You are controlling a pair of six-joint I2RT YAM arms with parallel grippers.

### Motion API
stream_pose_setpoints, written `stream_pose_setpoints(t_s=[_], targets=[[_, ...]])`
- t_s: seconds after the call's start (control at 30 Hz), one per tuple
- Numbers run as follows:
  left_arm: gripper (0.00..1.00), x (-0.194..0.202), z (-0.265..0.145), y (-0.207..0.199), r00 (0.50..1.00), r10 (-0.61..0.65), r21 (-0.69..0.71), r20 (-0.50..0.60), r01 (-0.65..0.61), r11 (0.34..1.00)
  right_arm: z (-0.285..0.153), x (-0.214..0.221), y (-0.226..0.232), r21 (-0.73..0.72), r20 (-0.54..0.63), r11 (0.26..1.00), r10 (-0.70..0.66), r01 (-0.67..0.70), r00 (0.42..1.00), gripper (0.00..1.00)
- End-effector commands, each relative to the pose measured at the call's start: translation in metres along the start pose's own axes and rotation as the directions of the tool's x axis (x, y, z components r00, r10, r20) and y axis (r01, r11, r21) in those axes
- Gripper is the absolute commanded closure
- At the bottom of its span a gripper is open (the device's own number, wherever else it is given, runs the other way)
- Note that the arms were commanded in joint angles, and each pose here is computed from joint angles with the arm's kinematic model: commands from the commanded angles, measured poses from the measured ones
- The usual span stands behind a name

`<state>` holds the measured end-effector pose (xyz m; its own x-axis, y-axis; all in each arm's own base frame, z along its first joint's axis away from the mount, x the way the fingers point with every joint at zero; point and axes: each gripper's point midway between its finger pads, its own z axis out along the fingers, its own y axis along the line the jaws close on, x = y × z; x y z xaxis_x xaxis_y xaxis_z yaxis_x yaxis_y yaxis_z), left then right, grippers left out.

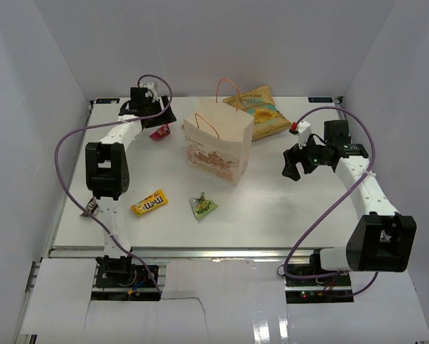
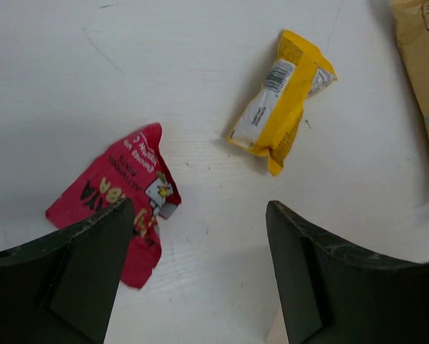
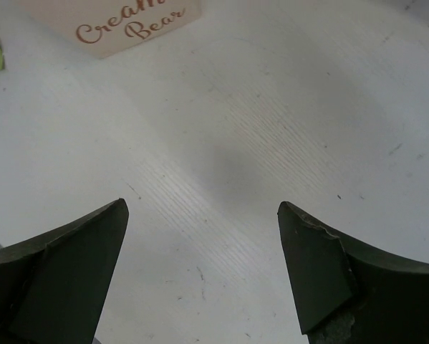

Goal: Place the snacks into the paper bag

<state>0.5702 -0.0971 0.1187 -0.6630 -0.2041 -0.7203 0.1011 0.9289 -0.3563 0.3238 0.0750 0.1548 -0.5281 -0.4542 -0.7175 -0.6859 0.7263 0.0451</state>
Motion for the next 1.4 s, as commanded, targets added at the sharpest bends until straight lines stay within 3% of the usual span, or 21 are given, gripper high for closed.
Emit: stream_pose_setpoints(t_s=[0.0,0.23,0.5,0.83,1.07,1.23,1.37], targets=[[0.16,-0.016,0.016,-0.019,0.999,0.032,-0.014,0.035,-0.032,0.999,-0.005,-0.016,0.025,-0.139,0.094,0.984,-0.095,0.107,0.991,0.09],[0.15,-0.032,0.064,-0.077,0.982,0.109,0.121,0.153,-0.128,0.984,0.000,-0.016,0.022,-0.158,0.076,0.983,-0.078,0.089,0.994,0.09],[0.18,-0.021,0.106,-0.081,0.975,0.117,0.097,0.188,-0.137,0.986,-0.003,-0.014,0.004,-0.121,0.068,0.992,-0.037,0.046,0.997,0.09],[0.37,0.018,0.118,-0.058,0.987,0.122,-0.023,0.102,-0.120,0.992,-0.009,-0.024,-0.003,-0.118,0.108,0.993,-0.016,0.029,0.994,0.09],[0.61,0.040,0.108,-0.045,0.991,0.128,-0.071,0.042,-0.125,0.990,-0.014,-0.029,0.000,-0.130,0.137,0.991,-0.013,0.031,0.991,0.09],[0.80,0.018,0.080,-0.049,0.988,0.132,-0.081,0.084,-0.125,0.989,-0.018,-0.029,0.005,-0.131,0.152,0.991,-0.015,0.036,0.988,0.09],[0.83,-0.019,0.037,-0.044,0.977,0.120,-0.120,0.179,-0.100,0.988,-0.022,-0.027,0.010,-0.128,0.165,0.991,-0.021,0.042,0.986,0.09]])
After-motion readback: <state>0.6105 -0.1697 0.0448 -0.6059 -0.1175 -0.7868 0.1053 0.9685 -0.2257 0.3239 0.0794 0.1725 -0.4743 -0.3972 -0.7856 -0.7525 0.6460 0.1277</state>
